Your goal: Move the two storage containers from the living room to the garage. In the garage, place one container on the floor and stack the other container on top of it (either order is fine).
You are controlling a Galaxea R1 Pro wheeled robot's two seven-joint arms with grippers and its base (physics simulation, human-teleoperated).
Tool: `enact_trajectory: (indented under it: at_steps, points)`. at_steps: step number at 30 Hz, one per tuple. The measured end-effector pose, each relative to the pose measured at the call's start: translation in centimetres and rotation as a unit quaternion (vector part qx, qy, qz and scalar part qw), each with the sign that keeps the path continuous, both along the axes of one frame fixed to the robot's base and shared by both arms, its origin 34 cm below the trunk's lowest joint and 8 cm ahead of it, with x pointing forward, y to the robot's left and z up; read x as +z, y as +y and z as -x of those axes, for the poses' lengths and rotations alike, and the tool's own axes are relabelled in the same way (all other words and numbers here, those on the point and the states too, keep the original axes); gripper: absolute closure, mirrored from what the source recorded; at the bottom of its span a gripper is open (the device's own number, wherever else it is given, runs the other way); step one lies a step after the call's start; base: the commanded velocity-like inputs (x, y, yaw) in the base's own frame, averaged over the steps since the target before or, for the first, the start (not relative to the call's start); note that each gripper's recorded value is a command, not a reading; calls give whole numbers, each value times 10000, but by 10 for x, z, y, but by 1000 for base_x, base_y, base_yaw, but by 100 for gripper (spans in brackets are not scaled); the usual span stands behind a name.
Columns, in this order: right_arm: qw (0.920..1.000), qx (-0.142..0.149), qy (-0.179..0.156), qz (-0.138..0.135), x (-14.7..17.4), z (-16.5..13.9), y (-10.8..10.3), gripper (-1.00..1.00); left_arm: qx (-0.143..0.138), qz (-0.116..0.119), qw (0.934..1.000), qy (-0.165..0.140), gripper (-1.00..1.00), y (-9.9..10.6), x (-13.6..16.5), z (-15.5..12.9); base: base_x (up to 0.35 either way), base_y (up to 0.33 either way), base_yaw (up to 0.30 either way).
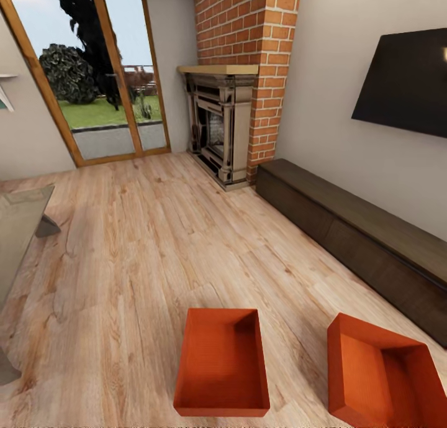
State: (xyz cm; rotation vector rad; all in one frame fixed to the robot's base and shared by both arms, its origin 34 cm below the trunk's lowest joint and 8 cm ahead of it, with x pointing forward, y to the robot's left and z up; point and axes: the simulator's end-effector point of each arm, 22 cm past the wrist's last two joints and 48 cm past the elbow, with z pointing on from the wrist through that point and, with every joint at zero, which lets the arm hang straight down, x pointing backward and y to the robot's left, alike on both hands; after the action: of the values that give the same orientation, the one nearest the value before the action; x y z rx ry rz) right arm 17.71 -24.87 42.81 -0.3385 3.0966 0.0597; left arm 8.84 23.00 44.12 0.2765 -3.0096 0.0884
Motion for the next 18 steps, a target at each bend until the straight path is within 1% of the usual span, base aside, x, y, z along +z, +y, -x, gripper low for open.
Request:
enact_trajectory:
  at_steps: [6, 18]
  points:
    - [10000, 12, 61, -12, 0, 4, -1, -100, 10, 41, 10000, 49, -100, -1, 1, 4, 0, 0, 0]
    - [9999, 8, 162, -35, -1, 12, 2, -100, 28, 24, 9999, 150, -100, 1, 2, 11, 0, 0, 0]
